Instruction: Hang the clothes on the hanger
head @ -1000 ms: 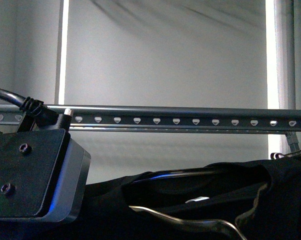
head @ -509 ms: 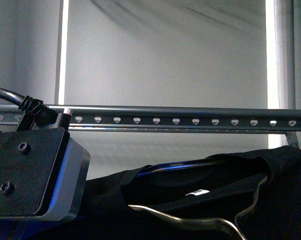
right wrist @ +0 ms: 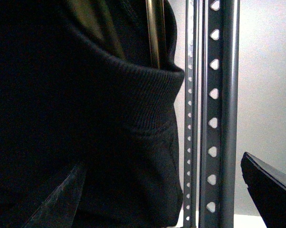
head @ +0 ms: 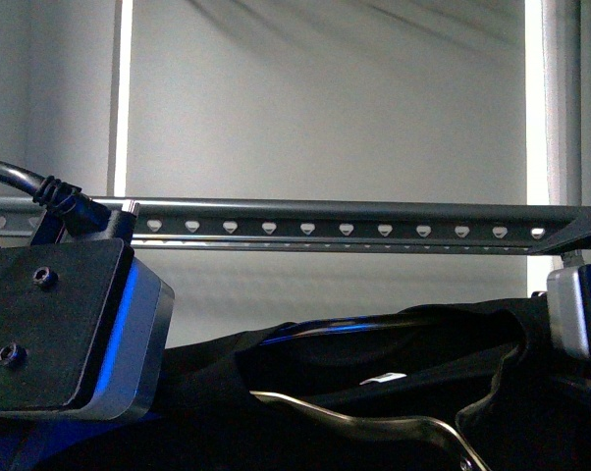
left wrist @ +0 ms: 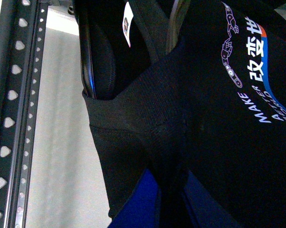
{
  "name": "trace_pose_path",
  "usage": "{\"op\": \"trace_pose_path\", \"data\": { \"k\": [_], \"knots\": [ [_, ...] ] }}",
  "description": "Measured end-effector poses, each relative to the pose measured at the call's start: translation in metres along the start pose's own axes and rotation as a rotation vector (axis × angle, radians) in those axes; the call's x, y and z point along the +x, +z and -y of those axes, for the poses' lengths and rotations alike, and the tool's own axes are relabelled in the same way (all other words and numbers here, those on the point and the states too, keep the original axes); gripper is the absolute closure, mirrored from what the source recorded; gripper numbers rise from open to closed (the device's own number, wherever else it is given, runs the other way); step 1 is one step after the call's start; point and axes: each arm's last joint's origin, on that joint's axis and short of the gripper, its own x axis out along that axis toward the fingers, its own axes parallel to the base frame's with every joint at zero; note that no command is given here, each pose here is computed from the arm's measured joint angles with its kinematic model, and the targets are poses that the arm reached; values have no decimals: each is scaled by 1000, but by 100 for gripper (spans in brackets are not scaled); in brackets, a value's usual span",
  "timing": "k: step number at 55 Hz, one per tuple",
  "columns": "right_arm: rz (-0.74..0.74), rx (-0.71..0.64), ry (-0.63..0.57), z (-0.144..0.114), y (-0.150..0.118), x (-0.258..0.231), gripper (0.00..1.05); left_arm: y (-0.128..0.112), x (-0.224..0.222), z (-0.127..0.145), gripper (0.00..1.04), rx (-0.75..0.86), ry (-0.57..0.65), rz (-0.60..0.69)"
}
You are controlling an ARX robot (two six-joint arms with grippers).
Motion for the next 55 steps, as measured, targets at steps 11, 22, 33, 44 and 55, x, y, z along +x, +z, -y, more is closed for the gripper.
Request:
{"op": "trace_pose_path", "data": {
  "k": [11, 22, 33, 44, 55],
  "knots": [
    [-37, -7, -16, 3, -4, 23, 9, 0, 0, 0, 100, 0, 0, 0],
    [-56, 2, -25, 2, -9, 41, 40, 0, 0, 0, 100, 0, 0, -5],
    [-57, 25, -23, 0, -12, 43, 64, 0, 0, 0, 100, 0, 0, -5],
    [-55, 63, -22, -3, -18, 39, 90, 0, 0, 0, 100, 0, 0, -3],
    [-99, 190, 54, -18, -28, 26, 94, 1, -1, -4, 67, 9, 14, 10]
  ]
}}
